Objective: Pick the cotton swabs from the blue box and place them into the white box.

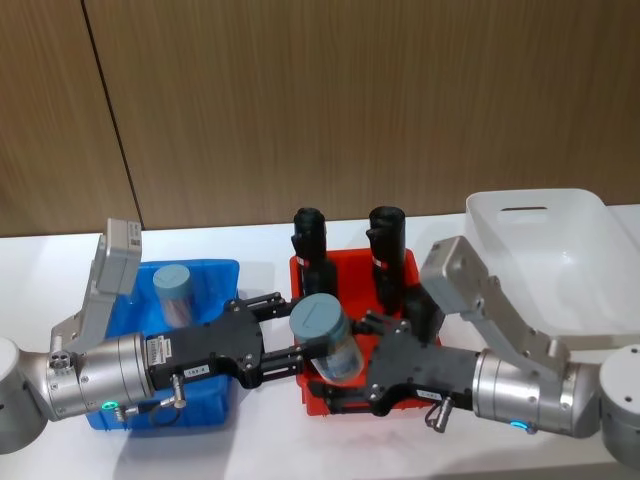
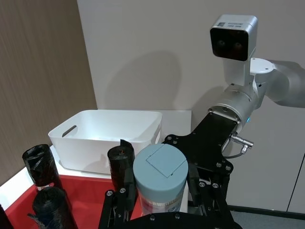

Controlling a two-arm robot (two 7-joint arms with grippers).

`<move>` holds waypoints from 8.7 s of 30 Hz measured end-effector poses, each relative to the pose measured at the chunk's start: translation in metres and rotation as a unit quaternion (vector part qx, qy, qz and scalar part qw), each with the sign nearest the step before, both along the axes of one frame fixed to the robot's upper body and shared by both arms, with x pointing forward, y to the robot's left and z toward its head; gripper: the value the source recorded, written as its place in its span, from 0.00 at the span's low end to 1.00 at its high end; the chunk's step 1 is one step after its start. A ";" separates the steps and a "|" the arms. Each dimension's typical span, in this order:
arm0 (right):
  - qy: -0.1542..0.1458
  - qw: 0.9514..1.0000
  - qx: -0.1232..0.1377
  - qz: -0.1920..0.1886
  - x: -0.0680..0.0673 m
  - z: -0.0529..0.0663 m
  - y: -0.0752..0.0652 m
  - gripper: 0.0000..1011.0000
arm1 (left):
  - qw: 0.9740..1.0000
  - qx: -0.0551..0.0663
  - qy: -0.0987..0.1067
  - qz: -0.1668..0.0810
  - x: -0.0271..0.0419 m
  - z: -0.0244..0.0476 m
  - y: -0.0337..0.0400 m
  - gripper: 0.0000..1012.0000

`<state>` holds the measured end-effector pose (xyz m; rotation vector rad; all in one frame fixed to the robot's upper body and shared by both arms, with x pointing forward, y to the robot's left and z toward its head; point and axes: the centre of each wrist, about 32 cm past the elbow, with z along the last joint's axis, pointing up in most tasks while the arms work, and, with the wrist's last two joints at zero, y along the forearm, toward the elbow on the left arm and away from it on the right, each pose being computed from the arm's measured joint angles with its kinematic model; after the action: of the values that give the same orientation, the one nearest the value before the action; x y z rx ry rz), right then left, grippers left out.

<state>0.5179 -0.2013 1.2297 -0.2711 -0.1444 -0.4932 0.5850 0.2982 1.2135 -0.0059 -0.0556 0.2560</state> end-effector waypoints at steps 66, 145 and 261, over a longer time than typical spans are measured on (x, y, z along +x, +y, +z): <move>-0.040 0.986 0.016 -0.163 -0.018 0.015 -0.091 0.63 | 1.000 0.000 0.000 0.000 0.0000 0.0000 0.0000 0.99; -0.030 0.927 0.064 -0.368 0.004 -0.049 -0.091 0.99 | 0.992 0.027 -0.015 0.122 -0.0226 -0.0058 -0.0297 0.99; 0.009 0.956 0.085 -0.280 -0.027 -0.057 -0.032 0.99 | 0.901 0.033 -0.097 0.421 -0.0929 -0.0091 -0.0998 0.99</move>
<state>0.4904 -0.2332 1.1728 -0.1430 -0.0021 -1.0603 0.4920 0.1984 1.2044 0.0612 -0.2675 1.1237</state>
